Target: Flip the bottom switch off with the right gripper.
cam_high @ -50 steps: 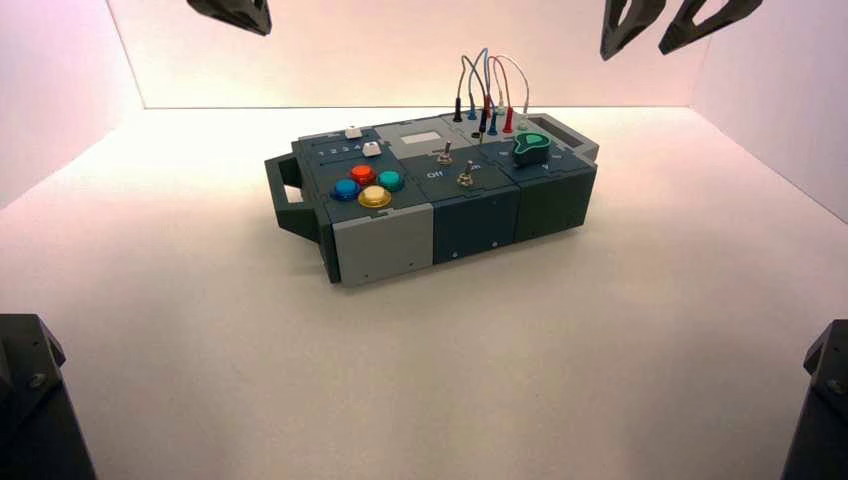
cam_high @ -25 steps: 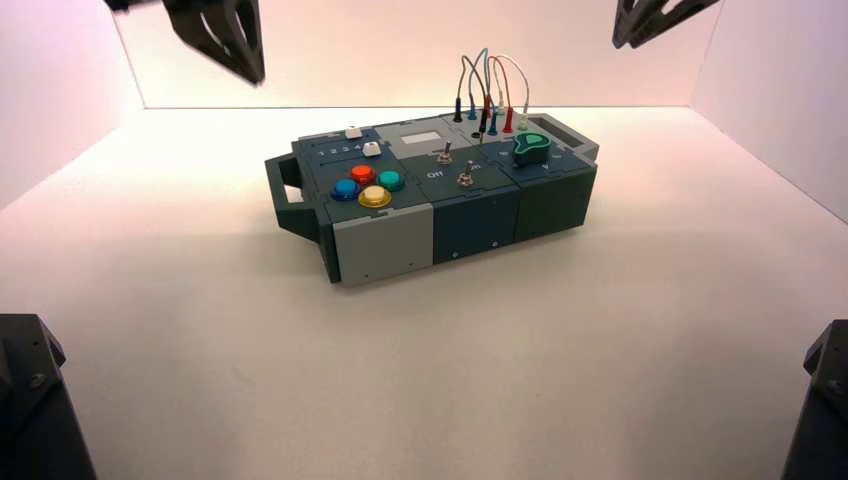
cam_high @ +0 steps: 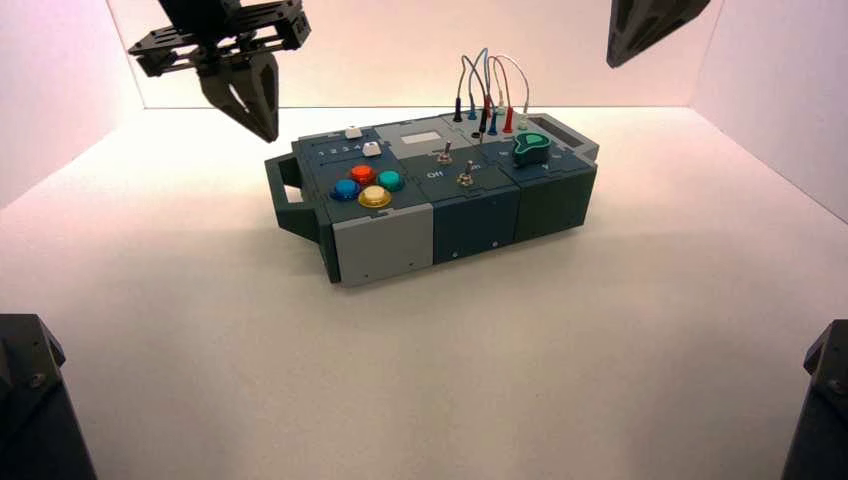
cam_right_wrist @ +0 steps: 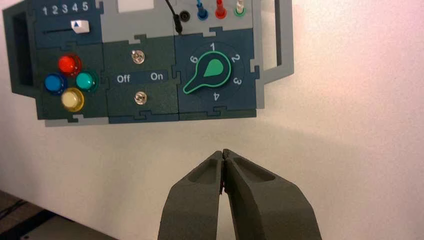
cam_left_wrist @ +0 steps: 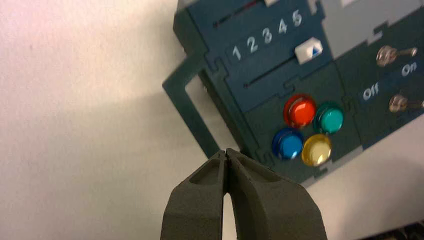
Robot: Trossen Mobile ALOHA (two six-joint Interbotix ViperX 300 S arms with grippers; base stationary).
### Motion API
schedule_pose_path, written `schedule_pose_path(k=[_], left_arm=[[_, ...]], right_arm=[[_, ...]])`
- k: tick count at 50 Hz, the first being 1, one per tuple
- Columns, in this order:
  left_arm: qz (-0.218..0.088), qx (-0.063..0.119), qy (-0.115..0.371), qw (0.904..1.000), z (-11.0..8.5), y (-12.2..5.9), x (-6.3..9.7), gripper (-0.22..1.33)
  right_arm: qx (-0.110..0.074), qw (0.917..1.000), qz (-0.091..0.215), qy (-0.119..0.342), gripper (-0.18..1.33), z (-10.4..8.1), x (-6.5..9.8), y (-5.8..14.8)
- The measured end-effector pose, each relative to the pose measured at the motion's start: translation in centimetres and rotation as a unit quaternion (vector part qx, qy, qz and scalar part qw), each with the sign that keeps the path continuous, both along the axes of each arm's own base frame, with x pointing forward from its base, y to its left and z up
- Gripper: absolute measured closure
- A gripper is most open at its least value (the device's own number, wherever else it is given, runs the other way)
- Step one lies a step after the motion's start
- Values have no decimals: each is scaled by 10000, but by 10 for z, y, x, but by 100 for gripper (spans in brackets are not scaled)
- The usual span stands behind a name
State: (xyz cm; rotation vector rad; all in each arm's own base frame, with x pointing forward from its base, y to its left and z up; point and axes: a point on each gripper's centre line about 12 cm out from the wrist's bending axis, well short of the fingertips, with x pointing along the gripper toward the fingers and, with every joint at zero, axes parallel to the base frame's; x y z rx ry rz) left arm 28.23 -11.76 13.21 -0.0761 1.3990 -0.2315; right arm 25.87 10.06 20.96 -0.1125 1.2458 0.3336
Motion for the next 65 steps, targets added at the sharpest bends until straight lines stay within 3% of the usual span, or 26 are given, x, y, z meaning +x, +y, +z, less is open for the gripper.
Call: schedule_pose_path(k=[38, 56, 65], left_arm=[[202, 109, 9, 9997, -50, -5, 25, 128], [255, 154, 105, 9995, -64, -8, 38, 128], [263, 159, 119, 9995, -67, -8, 41, 128]], right_arm=[[-324, 9948, 876, 394, 129, -27, 10, 22], [-325, 9901, 1313, 387, 129, -33, 8, 53], [-268, 9917, 1188, 416, 129, -42, 9, 61]])
